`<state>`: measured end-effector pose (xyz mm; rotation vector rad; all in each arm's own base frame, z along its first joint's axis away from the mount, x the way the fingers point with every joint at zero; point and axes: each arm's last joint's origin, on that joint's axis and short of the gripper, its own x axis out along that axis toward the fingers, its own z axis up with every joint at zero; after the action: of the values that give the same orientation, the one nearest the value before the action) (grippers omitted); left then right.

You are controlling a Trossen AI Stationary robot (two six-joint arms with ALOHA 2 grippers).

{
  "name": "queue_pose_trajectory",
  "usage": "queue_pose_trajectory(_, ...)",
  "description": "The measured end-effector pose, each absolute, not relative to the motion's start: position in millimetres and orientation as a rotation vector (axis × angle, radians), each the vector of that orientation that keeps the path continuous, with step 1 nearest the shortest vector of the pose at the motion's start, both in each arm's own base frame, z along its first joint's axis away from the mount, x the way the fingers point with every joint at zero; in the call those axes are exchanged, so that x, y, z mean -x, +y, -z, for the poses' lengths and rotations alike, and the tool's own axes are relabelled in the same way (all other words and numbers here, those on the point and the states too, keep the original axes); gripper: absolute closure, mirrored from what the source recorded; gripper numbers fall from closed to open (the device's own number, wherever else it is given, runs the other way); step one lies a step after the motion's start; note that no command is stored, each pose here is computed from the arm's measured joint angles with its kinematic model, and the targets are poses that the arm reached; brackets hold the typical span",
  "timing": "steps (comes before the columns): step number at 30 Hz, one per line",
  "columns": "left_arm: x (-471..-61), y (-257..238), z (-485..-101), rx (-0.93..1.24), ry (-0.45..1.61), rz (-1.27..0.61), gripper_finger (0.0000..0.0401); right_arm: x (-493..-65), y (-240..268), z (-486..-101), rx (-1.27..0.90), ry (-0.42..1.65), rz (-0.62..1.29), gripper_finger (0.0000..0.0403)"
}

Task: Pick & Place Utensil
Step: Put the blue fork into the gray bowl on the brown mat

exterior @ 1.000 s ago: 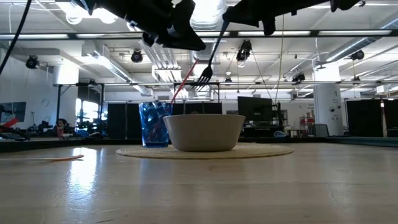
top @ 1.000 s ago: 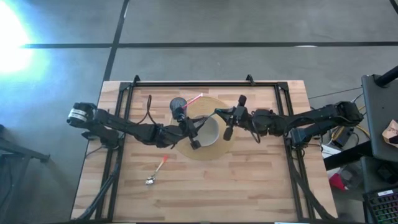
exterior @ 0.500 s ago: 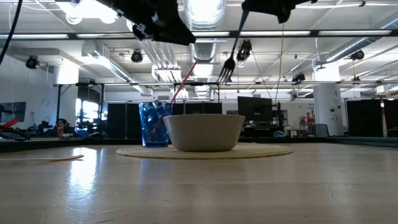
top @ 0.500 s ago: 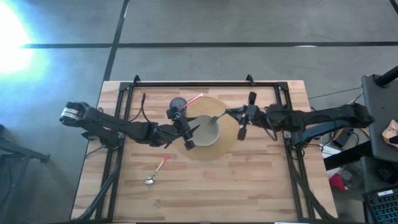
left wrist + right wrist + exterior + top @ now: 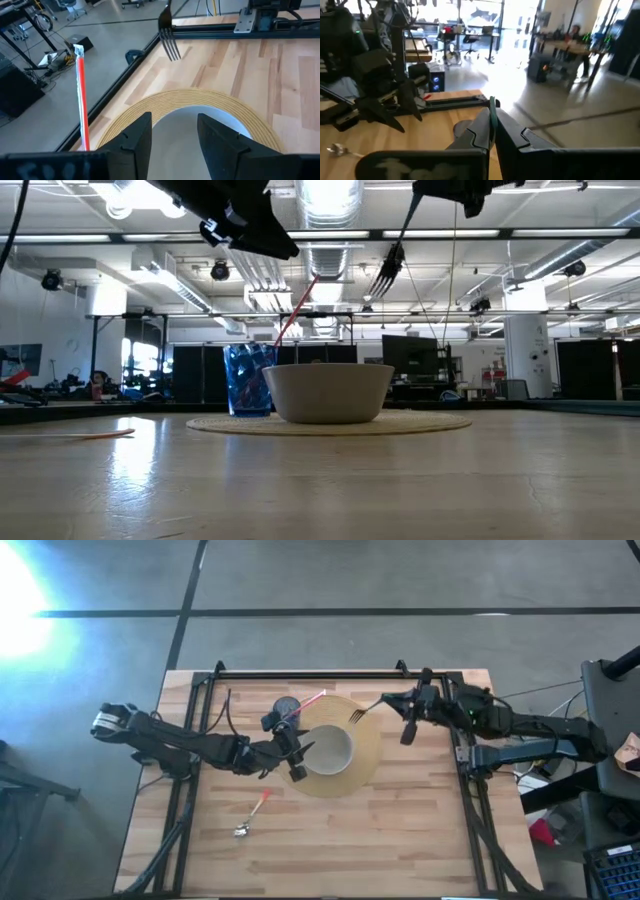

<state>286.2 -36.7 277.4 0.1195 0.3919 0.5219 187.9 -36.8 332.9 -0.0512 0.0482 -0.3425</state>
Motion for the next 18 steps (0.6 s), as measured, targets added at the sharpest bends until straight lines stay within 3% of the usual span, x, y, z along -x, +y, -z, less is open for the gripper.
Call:
queue_pose_trajectory(12, -286.0, -36.7, -277.0, -0.121, 0.396, -0.522, 0.0249, -202.4, -90.6, -304.4, -0.279, 0.133, 0.312, 0.0394)
queue_pose_trajectory(18, -286.0, -36.7, -277.0, -0.121, 0.396, -0.522, 0.0249, -215.0, -109.0, -293.6, -0.402, 0.128, 0.19, 0.0394)
